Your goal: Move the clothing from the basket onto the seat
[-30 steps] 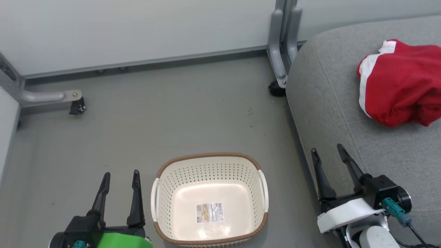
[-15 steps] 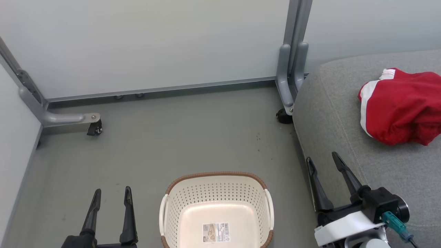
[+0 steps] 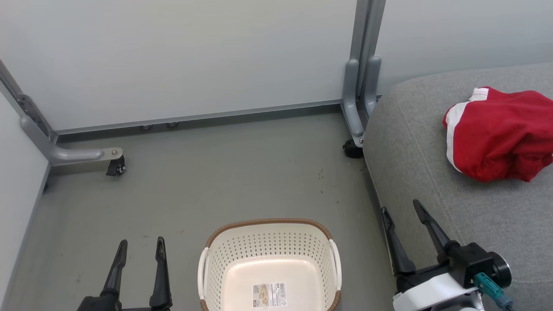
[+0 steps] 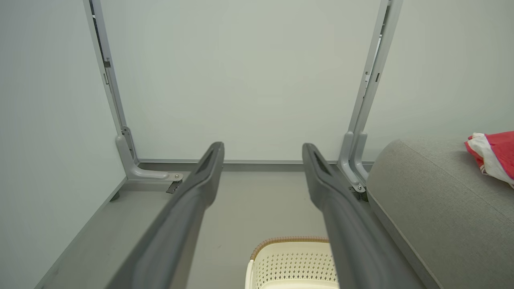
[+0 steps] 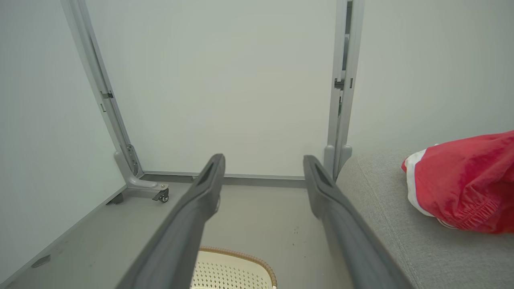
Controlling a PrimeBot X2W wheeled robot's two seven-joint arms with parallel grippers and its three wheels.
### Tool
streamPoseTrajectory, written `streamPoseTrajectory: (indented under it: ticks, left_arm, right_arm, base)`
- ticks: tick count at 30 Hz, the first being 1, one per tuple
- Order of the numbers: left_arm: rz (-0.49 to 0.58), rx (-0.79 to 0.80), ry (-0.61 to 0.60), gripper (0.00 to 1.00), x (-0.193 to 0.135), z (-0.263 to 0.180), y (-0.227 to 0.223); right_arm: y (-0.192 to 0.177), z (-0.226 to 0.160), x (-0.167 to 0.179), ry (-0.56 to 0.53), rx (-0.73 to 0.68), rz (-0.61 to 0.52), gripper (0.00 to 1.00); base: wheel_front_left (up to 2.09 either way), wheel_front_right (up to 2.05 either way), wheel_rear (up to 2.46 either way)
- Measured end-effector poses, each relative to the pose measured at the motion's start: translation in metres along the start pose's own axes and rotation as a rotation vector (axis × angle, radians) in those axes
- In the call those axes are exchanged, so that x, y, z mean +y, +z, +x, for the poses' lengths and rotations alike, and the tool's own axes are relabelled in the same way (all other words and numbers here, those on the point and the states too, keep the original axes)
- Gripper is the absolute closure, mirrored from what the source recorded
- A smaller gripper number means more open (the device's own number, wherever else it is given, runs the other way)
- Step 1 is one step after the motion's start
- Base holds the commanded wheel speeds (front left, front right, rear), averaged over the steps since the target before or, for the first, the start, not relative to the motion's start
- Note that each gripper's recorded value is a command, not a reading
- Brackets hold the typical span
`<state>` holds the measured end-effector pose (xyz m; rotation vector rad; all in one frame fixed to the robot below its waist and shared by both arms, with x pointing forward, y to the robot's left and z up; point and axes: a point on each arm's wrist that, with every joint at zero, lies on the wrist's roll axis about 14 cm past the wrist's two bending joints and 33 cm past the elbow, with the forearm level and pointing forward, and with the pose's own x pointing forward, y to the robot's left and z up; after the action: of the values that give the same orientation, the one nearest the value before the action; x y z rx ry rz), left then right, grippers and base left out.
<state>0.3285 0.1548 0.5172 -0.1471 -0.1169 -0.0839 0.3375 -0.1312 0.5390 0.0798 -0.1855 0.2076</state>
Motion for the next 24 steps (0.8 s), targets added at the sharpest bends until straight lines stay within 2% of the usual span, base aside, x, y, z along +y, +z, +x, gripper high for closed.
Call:
streamPoseTrajectory:
  ticks: [3,4,11,24]
  left_arm:
    - [0.0,0.002,0.002,0.0,0.0,0.0,-0.001]
    - [0.0,0.002,0.002,1.0,0.0,0.0,-0.001]
    - [-0.03,0.063,0.013,1.0,0.001,-0.005,-0.018]
    - [-0.27,0.109,0.088,1.0,0.015,-0.001,-0.028]
  right_arm:
    - [-0.001,-0.001,0.001,0.002,0.005,0.001,0.0]
    - [-0.002,-0.001,0.001,0.002,0.006,0.002,1.0]
    - [-0.023,-0.011,0.0,-0.014,0.076,0.045,1.0]
    - [-0.029,-0.009,-0.018,-0.102,0.094,0.287,1.0]
  base:
    - [0.0,0.0,0.0]
    - [0.0,0.0,0.0]
    - [0.0,0.0,0.0]
    - [0.0,0.0,0.0]
